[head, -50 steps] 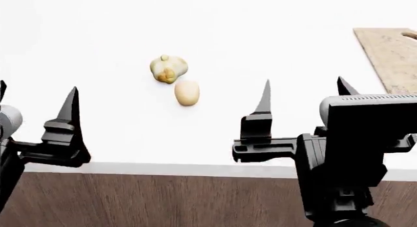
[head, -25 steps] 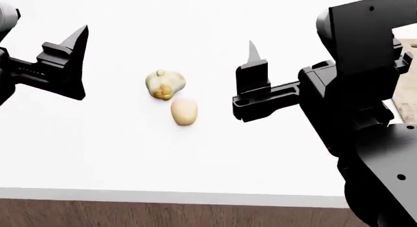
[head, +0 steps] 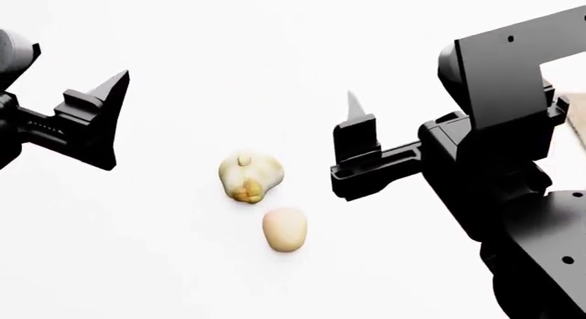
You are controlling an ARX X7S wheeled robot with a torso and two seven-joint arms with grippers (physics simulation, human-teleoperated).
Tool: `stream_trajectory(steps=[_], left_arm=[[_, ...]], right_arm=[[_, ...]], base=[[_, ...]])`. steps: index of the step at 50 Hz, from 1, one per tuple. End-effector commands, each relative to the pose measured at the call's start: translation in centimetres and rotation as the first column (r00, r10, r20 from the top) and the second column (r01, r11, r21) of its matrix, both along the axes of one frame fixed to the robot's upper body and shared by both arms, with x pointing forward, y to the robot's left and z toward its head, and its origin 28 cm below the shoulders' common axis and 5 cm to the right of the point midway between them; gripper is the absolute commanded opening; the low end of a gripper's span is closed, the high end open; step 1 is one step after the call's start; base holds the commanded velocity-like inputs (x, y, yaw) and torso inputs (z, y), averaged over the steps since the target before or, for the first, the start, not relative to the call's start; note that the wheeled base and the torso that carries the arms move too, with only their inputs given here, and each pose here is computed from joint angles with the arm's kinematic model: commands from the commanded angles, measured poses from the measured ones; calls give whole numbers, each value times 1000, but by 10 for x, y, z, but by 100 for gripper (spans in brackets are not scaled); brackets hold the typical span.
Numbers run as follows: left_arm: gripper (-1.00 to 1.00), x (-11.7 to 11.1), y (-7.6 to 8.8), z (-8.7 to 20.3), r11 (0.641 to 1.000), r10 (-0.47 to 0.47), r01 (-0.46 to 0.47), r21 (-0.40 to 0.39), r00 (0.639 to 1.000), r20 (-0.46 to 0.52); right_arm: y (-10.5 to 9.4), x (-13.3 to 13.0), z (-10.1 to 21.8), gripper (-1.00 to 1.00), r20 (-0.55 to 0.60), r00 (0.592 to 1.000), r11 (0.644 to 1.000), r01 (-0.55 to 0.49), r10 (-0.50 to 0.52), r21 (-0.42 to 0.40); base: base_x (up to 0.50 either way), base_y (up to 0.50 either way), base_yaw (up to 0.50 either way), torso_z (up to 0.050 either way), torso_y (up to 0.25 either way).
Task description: Place the apricot and the ginger on separate cutting boards.
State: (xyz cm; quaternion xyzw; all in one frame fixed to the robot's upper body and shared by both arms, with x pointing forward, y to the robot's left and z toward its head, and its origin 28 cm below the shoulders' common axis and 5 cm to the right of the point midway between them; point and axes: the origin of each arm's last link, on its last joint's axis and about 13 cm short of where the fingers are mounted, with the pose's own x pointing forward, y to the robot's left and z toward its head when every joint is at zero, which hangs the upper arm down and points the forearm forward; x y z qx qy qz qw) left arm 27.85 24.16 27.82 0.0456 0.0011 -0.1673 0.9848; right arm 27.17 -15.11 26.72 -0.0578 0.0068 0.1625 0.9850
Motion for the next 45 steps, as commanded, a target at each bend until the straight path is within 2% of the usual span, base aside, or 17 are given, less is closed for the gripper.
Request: stream_trajectory(steps=[1, 7, 9, 12, 17, 33, 40, 42, 45], left_arm=[[100, 1, -3, -5, 1000, -17, 17, 0, 1000, -20], [100, 0, -1, -6, 1000, -17, 17, -1, 999, -27], [100, -1, -2, -6, 1000, -21, 21, 1, 999, -27], [100, 0, -4, -7, 1000, -21, 21, 2, 999, -29], [100, 1, -6, -9, 1000, -24, 24, 8, 999, -36], [100, 1, -8, -16, 1000, -30, 30, 5, 998, -56], [100, 0, -8, -15, 1000, -29, 30, 3, 998, -55], [100, -1, -6, -13, 999, -34, 34, 8, 998, -55], [100, -2, -6, -11, 999, -34, 35, 4, 998, -49]], right_arm=[[0, -1, -6, 100, -20, 1000, 1000, -23, 23, -7], [4, -6, -12, 100, -64, 996, 998, -62, 62, 5], [7, -11, -15, 100, -90, 991, 995, -101, 101, 12], [14, -19, -23, 100, -128, 981, 989, -147, 143, -20], [18, -25, -26, 100, -192, 959, 977, -211, 207, -2], [29, -25, -58, 100, -303, 919, 965, -261, 254, 17], [30, -13, -62, 100, -334, 918, 974, -225, 213, 5], [31, -10, -63, 100, -338, 921, 976, -217, 194, -30], [32, -7, -62, 100, -341, 920, 975, -218, 193, -35]], base=[[402, 176, 0, 0, 0], [304, 145, 0, 0, 3], [0, 0, 0, 0, 0], [0, 0, 0, 0, 0], [0, 0, 0, 0, 0], [0, 0, 0, 0, 0], [0, 0, 0, 0, 0], [0, 0, 0, 0, 0], [0, 0, 0, 0, 0]])
